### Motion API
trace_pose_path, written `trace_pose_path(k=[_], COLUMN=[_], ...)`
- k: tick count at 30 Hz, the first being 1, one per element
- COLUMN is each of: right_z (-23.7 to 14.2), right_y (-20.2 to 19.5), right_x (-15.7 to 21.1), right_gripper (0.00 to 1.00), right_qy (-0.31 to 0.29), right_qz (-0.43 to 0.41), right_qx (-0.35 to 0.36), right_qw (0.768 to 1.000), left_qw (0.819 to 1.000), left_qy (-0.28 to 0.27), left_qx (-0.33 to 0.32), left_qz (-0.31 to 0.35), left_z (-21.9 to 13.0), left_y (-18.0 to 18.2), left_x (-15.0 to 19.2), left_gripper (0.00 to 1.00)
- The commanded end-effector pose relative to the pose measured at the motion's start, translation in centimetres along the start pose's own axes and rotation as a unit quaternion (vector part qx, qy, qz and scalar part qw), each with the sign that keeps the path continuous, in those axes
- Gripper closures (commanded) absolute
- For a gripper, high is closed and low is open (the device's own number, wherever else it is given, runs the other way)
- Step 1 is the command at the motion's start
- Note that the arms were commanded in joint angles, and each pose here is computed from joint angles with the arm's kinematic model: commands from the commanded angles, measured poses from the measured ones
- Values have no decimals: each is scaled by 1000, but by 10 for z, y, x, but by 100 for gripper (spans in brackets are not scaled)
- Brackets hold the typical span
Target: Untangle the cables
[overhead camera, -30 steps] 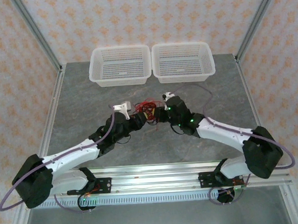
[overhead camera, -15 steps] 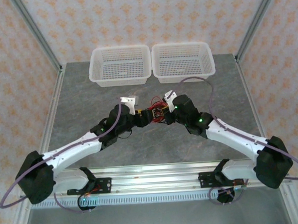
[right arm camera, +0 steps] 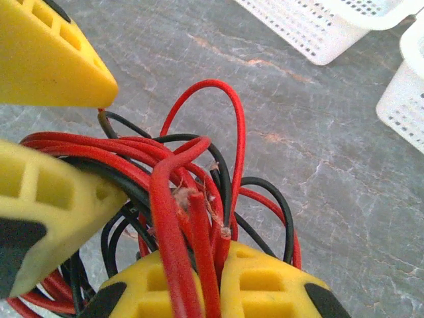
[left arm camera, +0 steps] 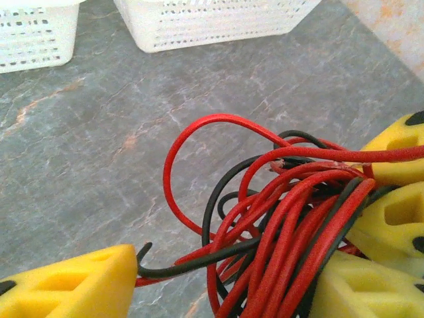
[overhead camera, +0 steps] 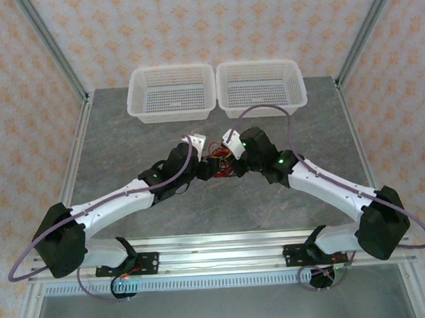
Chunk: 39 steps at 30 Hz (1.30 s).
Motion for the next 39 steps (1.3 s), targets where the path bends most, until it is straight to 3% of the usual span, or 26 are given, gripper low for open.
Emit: trace_pose_path(k=[1, 6, 11, 13, 16, 22, 25, 28, 39], right_z=[-9, -17, -22, -21, -15, -17, -20, -20, 13], right_y=[0, 2, 0, -5, -10, -1, 6, 12, 22], right_x=[-15, -23, -20, -16, -4, 20, 25, 24, 23], right_gripper=[100, 100, 100, 96, 74, 36, 33, 32, 35], right_qy=[-18, -51, -82, -74, -53, -83, -122, -146, -126], right_qz=[-15, 7, 76, 139, 249, 441, 501, 528, 556], right_qx=[-14, -26, -3, 34, 76, 33, -20, -59, -75], right_qw=[1000, 998, 994, 987, 964, 893, 856, 835, 818], left_qw=[999, 999, 1000, 1000, 997, 987, 979, 973, 966], left_qy=[-3, 15, 6, -12, -44, -85, -100, -109, -124], left_qx=[-37, -23, -14, -26, -48, -46, -27, -17, 5], left_qz=[39, 41, 18, -1, -36, -130, -177, -201, -226], left_z=[1, 15, 20, 16, 7, -4, -6, -7, -15], left_y=[-1, -6, -7, -4, 1, 6, 7, 8, 9], left_x=[-6, 3, 10, 8, 3, 3, 5, 6, 5], left_gripper=[44, 62, 100, 100, 100, 100, 100, 100, 100])
Point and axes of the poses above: each hand's point on the last joint's axis, 136 mm out from that joint toward the fingers, its own z axis out along the fingers, its own y axis along the line the jaws close on, x = y × z, the point moved 10 cm from there along -z, back along the fingers, and after that the axes turned 6 degrees about -z, right-handed, at the moved point
